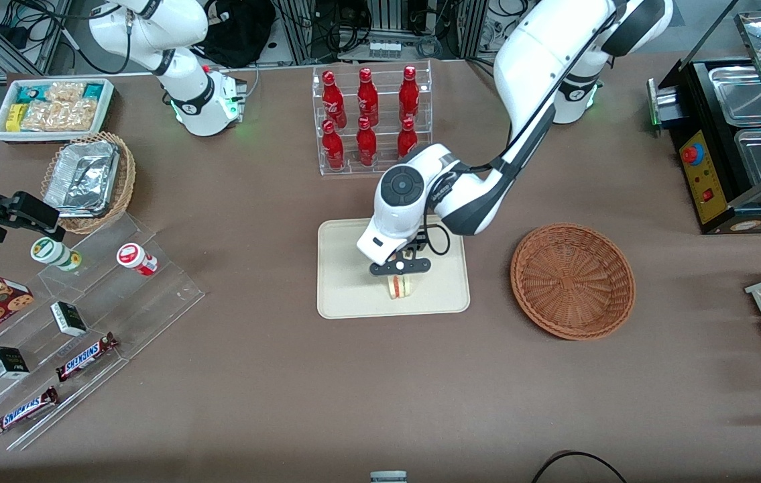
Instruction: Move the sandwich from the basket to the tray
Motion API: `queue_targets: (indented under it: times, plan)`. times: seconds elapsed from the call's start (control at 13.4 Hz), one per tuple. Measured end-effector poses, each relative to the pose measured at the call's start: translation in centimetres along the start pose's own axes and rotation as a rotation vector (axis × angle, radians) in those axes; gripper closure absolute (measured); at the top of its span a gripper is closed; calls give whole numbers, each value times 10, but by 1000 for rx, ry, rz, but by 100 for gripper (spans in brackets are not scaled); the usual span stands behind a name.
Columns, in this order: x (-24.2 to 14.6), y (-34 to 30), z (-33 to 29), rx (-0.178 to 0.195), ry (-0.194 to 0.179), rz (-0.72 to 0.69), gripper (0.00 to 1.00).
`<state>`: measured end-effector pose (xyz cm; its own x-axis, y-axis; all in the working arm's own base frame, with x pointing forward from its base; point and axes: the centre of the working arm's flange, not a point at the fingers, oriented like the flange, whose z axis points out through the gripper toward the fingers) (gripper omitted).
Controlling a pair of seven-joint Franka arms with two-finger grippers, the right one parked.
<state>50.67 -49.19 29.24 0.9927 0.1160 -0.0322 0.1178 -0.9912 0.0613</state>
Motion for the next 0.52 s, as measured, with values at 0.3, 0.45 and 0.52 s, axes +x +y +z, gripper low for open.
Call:
queue_targets:
  times: [0.3, 0.45, 0.52]
  plan:
    - [20, -30, -97, 10, 62, -122, 0]
    - [37, -68, -143, 45, 69, -187, 0]
    - [44, -91, -162, 80, 59, -223, 0]
